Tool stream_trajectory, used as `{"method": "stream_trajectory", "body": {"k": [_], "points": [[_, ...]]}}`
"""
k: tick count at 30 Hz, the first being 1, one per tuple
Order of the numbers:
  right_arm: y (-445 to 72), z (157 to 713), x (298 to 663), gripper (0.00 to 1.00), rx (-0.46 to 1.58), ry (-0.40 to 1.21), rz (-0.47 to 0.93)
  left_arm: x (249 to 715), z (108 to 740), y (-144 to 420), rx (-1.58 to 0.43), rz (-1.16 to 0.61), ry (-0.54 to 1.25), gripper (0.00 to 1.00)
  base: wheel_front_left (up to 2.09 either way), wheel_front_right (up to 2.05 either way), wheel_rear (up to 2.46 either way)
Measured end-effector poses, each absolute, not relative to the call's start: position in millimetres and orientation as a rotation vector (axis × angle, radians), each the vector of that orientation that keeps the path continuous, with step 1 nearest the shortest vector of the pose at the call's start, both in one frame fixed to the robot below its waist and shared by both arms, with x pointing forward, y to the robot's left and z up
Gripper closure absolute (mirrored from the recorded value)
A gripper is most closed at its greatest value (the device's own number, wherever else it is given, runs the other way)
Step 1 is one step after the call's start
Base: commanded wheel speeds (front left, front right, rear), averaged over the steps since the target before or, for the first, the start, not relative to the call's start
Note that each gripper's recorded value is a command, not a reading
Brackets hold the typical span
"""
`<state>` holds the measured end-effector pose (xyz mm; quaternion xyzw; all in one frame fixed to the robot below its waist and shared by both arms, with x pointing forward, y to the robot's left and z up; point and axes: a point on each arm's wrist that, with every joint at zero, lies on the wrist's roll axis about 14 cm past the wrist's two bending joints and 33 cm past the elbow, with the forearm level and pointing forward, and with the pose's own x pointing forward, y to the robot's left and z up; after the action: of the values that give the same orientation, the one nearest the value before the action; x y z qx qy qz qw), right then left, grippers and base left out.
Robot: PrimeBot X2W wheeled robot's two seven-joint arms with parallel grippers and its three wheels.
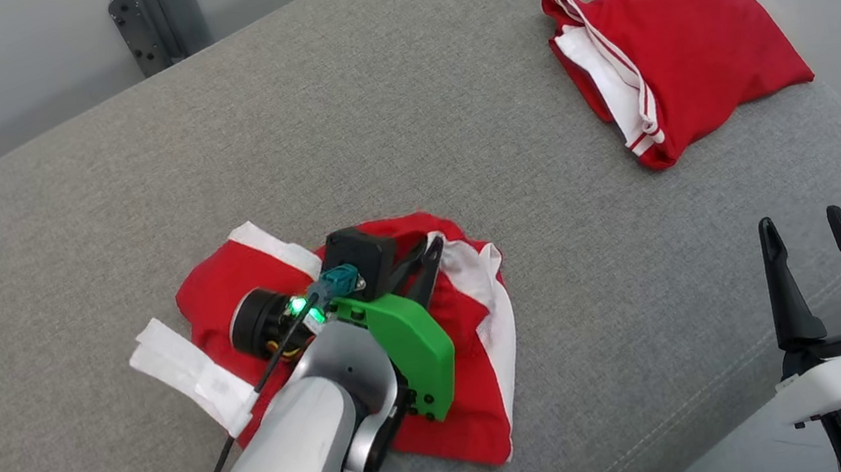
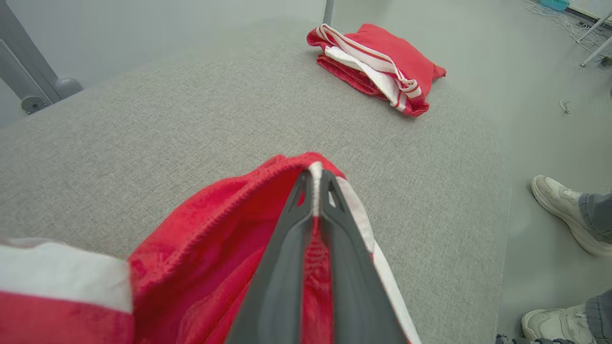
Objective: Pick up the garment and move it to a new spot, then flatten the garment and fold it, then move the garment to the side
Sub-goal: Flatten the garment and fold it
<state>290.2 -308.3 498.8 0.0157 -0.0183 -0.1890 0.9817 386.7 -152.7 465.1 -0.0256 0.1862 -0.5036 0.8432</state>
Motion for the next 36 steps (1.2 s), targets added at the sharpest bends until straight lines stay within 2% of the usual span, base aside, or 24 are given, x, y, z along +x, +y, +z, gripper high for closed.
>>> {"method": "stream_trajectory", "body": {"k": [6,12,16,20,22,26,31,36], "points": [[-307,502,290,0.0,0.046,-0.054,-0.376,402,522,-159,-0.202,-1.054,0.266,1.0,0.0,0.0,0.0],[-307,504,290,0.0,0.048,-0.065,-0.373,438,665,-149,-0.384,-1.053,-0.103,1.0,0.0,0.0,0.0],[-304,508,292,0.0,0.054,-0.079,-0.36,454,710,-126,-0.332,-1.036,-0.228,1.0,0.0,0.0,0.0],[-302,509,293,0.0,0.057,-0.087,-0.353,462,719,-101,-0.319,-1.008,-0.251,1.0,0.0,0.0,0.0],[-302,509,294,0.0,0.058,-0.086,-0.351,465,705,-83,-0.298,-0.975,-0.231,1.0,0.0,0.0,0.0],[-296,500,294,0.0,0.064,-0.061,-0.334,455,629,-48,-0.317,-0.895,-0.044,1.0,0.0,0.0,0.0],[-285,491,303,0.0,0.057,-0.031,-0.292,415,531,2,-0.428,-0.743,0.222,1.0,0.0,0.0,0.0],[-271,483,314,0.0,0.04,-0.004,-0.234,369,468,44,-0.498,-0.569,0.38,1.0,0.0,0.0,0.0]]}}
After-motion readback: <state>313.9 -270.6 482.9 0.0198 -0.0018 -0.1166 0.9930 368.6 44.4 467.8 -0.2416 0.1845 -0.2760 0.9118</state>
